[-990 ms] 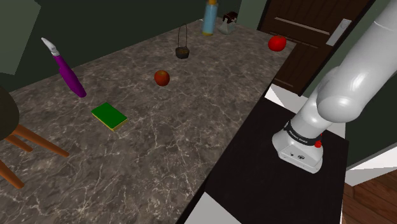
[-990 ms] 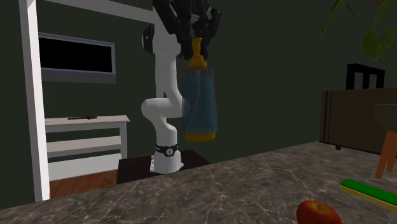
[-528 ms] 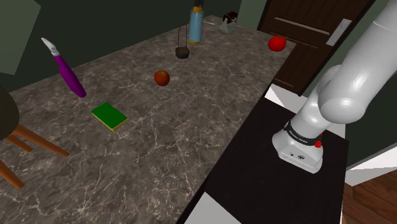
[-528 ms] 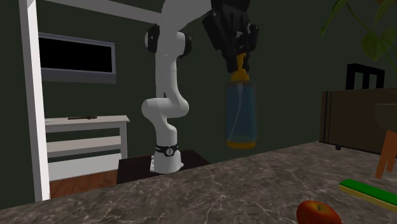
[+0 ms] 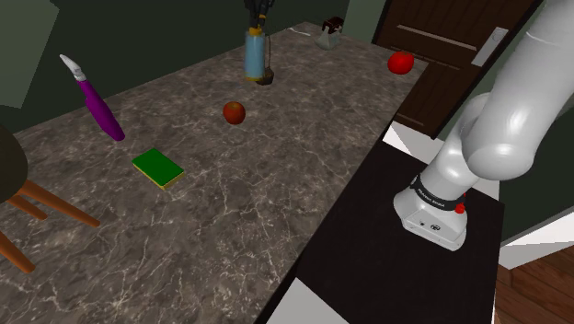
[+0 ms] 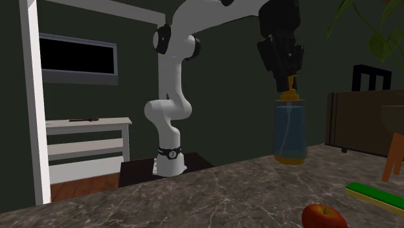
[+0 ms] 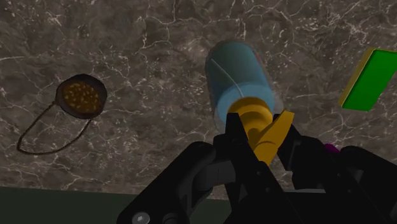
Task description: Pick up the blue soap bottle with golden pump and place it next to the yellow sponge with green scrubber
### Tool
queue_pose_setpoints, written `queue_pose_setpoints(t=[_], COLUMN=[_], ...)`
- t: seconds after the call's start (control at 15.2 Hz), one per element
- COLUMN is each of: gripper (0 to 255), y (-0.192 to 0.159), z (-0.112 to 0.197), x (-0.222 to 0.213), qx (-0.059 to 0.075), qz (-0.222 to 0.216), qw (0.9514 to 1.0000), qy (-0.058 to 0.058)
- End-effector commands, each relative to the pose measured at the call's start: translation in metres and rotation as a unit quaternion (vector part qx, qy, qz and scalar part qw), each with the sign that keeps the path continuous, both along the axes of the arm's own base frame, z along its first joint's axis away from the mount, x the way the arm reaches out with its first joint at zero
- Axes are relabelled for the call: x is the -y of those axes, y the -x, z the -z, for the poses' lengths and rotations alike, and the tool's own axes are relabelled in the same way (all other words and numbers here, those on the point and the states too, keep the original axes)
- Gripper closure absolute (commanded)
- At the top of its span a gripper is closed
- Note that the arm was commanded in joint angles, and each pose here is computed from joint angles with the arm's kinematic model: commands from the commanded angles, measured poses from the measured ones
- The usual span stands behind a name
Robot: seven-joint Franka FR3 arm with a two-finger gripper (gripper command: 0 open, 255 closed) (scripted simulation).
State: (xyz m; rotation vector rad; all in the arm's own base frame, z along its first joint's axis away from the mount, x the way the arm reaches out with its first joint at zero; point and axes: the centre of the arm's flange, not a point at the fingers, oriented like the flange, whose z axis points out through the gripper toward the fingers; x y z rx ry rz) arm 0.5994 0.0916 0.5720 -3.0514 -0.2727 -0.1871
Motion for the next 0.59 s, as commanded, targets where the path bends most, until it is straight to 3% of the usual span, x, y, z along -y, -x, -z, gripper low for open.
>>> queue_pose_setpoints(t=[0.0,0.53], gripper=[255,255], y=[-0.005,-0.025], z=[0.005,0.034], x=[-0.026,-0.126], qx=[0.000,0.000], qz=[0.001,0.001], qw=[1.0000,1.0000], qy=[0.000,0.000])
